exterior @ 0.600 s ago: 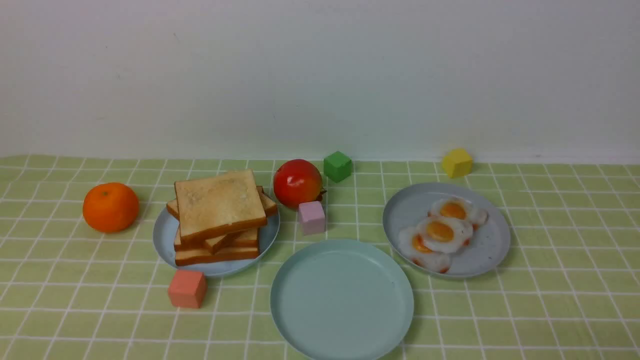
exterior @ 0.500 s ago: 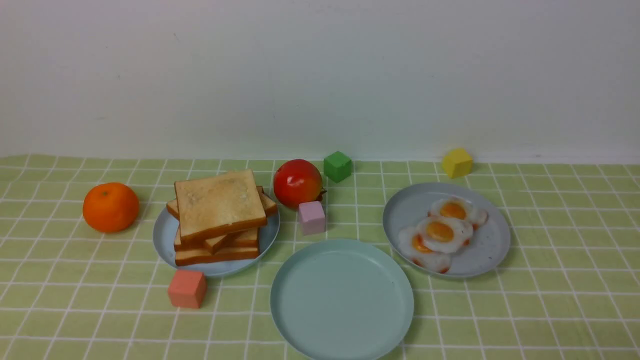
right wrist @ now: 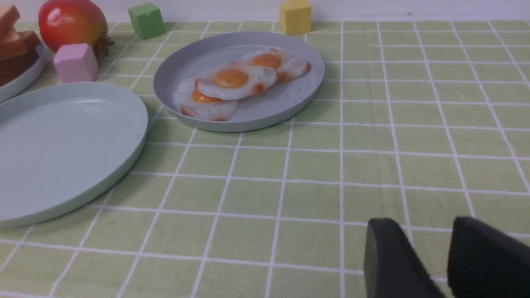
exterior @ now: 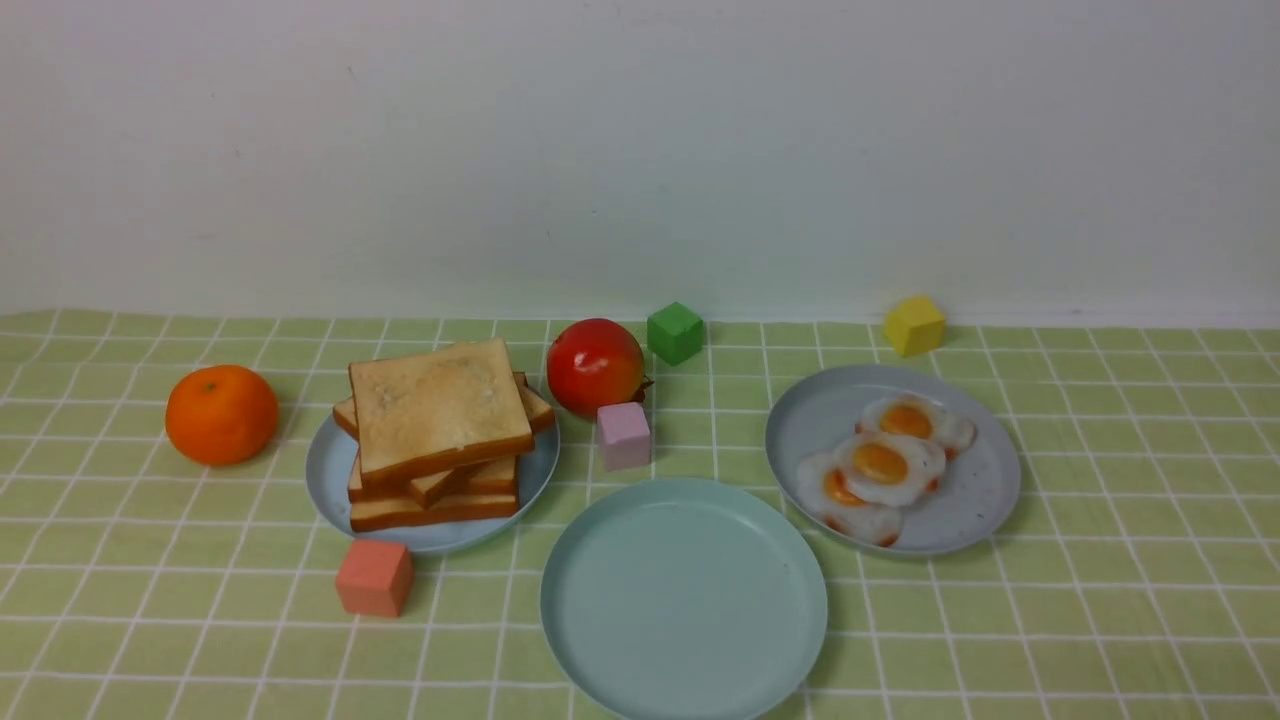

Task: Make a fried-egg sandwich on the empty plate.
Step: Use the left arm to grab a slice of bread

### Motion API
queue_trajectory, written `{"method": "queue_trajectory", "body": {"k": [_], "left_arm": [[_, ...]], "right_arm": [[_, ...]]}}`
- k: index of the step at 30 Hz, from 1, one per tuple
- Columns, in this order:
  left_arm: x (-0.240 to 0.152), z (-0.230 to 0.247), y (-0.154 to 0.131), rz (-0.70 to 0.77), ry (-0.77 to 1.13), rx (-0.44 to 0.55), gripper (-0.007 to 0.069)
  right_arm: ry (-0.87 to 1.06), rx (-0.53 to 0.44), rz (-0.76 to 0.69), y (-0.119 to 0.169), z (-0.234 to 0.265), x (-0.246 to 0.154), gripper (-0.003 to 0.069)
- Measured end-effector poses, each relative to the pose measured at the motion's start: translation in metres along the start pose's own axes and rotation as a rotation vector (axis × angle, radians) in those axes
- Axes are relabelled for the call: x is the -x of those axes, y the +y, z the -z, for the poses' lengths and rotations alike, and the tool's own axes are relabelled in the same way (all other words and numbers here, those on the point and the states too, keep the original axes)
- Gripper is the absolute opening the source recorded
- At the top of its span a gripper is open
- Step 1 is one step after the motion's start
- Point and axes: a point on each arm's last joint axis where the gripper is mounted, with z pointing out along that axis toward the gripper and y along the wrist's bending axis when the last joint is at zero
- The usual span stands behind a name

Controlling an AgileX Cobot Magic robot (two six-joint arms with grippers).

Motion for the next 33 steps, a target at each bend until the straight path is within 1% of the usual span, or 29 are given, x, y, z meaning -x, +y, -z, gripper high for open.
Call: {"method": "queue_trajectory", "body": {"k": [11,16,18,19,22,24,28,29,30,33], "left_arm": [[0.001,0.000,0.000,0.000,-0.015,-0.003,0.0028],[0.010,0.001,-0.002,0.000,-0.110,-0.022,0.0031],[0.018,0.002,-0.004,0.009,-0.199,-0.043,0.0034],[0.018,0.002,-0.004,0.010,-0.199,-0.043,0.0035],[0.031,0.006,-0.006,0.021,-0.344,-0.074,0.0039],[0.035,0.007,-0.007,0.024,-0.397,-0.084,0.0039],[0.039,0.009,-0.008,0.025,-0.444,-0.093,0.0040],[0.039,0.009,-0.008,0.025,-0.446,-0.093,0.0041],[0.039,0.009,-0.008,0.025,-0.446,-0.093,0.0042],[0.040,0.009,-0.008,0.025,-0.451,-0.094,0.0048]], "right_arm": [[0.000,0.000,0.000,0.000,0.000,0.000,0.0241],[-0.028,0.002,0.000,0.000,-0.001,0.001,0.0241],[-0.076,0.012,0.000,0.000,-0.001,0.006,0.0241],[-0.088,0.007,0.000,0.001,-0.001,0.006,0.0241],[-0.214,0.016,0.000,0.001,0.001,0.017,0.0241],[-0.280,0.021,0.000,0.002,0.003,0.023,0.0241],[-0.343,0.025,0.001,0.002,0.004,0.029,0.0241],[-0.355,0.041,0.003,0.002,0.005,0.030,0.0241],[-0.358,0.026,0.001,0.002,0.005,0.030,0.0241],[-0.359,0.026,0.001,0.002,0.005,0.030,0.0241]]}}
